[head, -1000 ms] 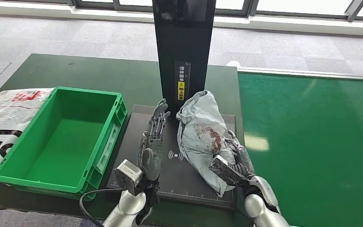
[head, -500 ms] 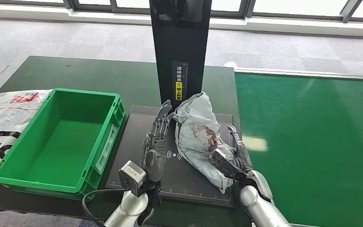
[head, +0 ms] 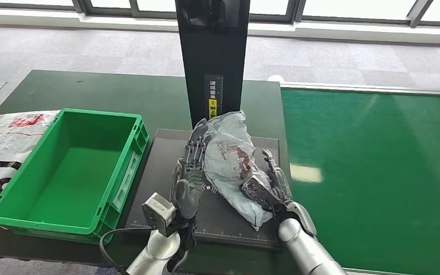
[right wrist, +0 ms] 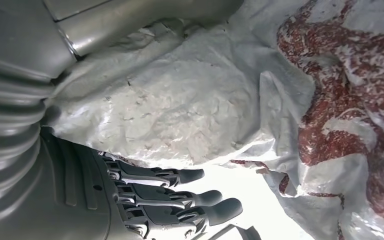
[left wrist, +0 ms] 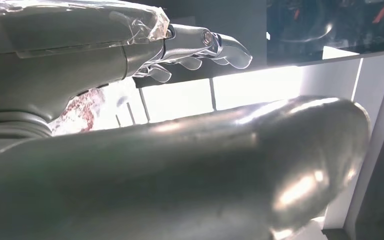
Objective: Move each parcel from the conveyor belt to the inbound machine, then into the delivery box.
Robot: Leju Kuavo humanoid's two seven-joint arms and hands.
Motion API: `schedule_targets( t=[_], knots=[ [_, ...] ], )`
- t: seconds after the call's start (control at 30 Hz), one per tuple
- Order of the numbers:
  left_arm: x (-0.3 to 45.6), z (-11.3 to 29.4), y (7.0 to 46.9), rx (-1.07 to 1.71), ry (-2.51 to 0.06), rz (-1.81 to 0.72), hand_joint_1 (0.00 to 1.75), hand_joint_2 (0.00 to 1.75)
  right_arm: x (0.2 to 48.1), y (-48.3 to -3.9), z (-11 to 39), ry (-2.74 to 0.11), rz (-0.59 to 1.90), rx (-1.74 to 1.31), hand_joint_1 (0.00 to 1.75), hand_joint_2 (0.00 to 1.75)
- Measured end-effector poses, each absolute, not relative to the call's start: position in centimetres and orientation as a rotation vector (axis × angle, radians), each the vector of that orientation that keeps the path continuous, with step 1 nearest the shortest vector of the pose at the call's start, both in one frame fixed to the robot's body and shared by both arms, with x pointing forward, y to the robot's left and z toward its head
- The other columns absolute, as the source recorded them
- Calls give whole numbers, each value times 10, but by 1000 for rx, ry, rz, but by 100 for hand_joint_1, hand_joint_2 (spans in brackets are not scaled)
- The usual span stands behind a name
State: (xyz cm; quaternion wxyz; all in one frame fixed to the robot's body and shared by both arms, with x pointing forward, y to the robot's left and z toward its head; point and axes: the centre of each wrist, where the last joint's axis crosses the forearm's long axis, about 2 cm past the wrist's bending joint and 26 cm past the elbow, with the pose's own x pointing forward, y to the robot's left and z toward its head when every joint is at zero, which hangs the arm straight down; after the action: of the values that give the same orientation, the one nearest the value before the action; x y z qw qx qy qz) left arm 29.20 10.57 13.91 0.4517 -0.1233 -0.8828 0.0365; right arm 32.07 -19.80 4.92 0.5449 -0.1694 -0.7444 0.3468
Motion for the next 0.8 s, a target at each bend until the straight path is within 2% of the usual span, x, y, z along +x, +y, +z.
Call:
schedule_targets(
  t=[0.23, 0.37, 0.57, 0.8],
  knots=[
    [293, 141, 106, -308, -2187, 100, 0, 0, 321, -190, 50, -1781, 804, -349, 0, 175],
    [294, 146, 106, -315, -2196, 129, 0, 0, 317, -182, 50, -1833, 752, -193, 0, 175],
    [296, 151, 107, -297, -2212, 141, 0, 0, 318, -152, 64, -1882, 675, 27, 0, 175],
    [296, 155, 108, -257, -2224, 175, 0, 0, 317, -119, 88, -1919, 694, 166, 0, 175]
  ],
)
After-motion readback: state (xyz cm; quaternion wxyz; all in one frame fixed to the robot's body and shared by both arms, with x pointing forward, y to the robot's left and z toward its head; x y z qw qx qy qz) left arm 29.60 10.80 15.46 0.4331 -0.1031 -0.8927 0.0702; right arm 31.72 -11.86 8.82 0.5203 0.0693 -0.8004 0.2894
